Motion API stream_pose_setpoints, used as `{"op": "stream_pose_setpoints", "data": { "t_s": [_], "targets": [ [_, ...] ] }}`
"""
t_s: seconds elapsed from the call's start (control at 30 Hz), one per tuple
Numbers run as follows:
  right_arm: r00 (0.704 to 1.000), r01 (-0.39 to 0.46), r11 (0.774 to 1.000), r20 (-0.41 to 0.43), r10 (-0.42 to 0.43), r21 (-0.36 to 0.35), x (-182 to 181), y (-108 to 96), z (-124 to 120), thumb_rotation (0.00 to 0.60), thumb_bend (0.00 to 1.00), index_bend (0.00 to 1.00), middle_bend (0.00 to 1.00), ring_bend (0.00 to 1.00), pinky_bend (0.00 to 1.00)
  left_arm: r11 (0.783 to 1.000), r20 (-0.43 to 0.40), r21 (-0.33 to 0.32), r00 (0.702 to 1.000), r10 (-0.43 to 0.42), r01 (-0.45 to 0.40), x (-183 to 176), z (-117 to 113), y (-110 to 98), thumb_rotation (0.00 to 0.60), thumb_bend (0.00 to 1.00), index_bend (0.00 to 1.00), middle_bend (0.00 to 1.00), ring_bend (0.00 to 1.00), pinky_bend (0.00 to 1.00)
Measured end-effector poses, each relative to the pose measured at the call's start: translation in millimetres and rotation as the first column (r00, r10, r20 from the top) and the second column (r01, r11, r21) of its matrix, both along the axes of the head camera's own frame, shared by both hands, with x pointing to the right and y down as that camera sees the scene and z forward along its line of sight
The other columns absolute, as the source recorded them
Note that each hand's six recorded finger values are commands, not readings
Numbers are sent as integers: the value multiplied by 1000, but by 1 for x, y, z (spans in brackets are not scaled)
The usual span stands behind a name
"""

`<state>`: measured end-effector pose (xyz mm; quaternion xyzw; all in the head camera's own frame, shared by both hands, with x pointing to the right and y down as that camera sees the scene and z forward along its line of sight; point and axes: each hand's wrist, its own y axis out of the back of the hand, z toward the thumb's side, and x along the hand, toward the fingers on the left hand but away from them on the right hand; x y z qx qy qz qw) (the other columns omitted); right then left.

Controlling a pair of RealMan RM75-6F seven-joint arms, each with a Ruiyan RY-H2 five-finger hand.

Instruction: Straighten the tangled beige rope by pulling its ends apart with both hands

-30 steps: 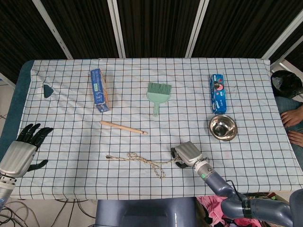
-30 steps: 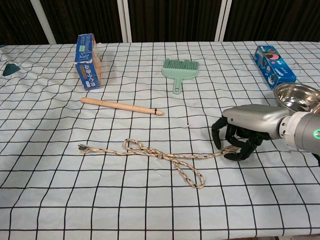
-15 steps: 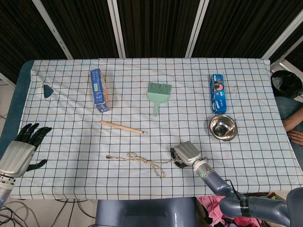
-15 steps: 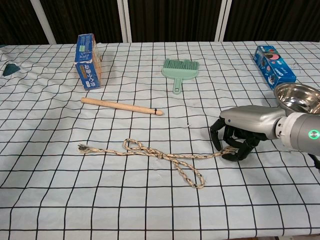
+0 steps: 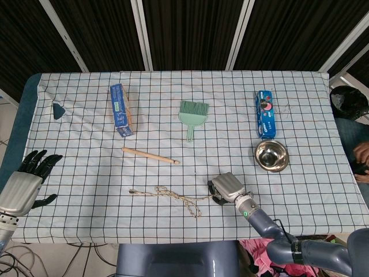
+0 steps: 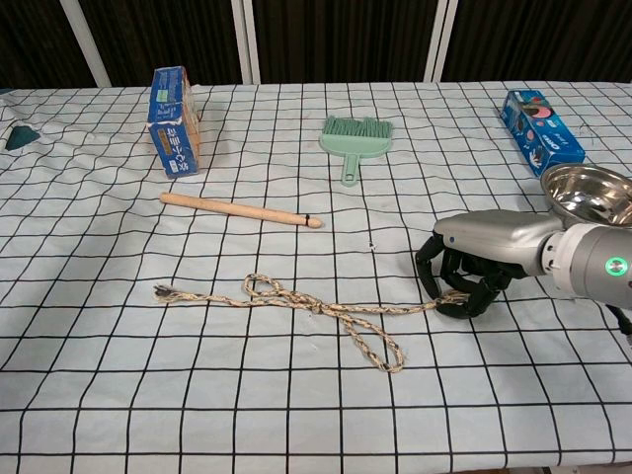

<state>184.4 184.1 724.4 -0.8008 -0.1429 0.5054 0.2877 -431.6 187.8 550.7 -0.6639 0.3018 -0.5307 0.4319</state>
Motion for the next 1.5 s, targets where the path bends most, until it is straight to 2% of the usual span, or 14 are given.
{"op": "stream_pose_setpoints", "data": {
  "t_s": [0.2, 0.33, 0.67, 0.97, 1.13, 1.5],
  "targets": [
    [1000, 1, 1000, 0, -1, -2, -1, 1, 1, 600, 347, 578, 821, 988, 913, 1000, -1, 0, 1000, 2, -2, 1, 0, 0, 600, 123, 99, 143, 40, 70],
    [1000, -1, 1000, 2, 1, -3, -1, 0, 1, 600, 359, 593, 823, 990, 913, 1000, 3, -3, 1000, 6, -6, 2, 1, -1, 600, 123, 143, 147, 44, 71],
    [1000, -7, 1000, -3, 7, -3, 2, 1, 1, 600, 388, 612, 830, 995, 923, 999, 1, -24, 999, 45, -45, 17, 9, -16, 600, 146, 158, 249, 136, 117],
    [999, -46, 999, 4, 46, 13, 9, -3, -3, 600, 391, 623, 833, 998, 924, 982, 44, -133, 989, 139, -132, 57, 34, -40, 600, 177, 199, 381, 266, 222],
    [998, -64, 998, 8, 64, 20, 11, -4, -6, 600, 394, 627, 835, 1000, 924, 977, 45, -184, 991, 123, -113, 71, 45, -49, 600, 170, 221, 439, 334, 264],
    [994, -105, 993, 23, 104, 45, 13, -8, -10, 600, 399, 630, 836, 1000, 925, 949, 31, -302, 994, 109, -95, 104, 73, -60, 600, 125, 255, 493, 384, 295]
  ]
}}
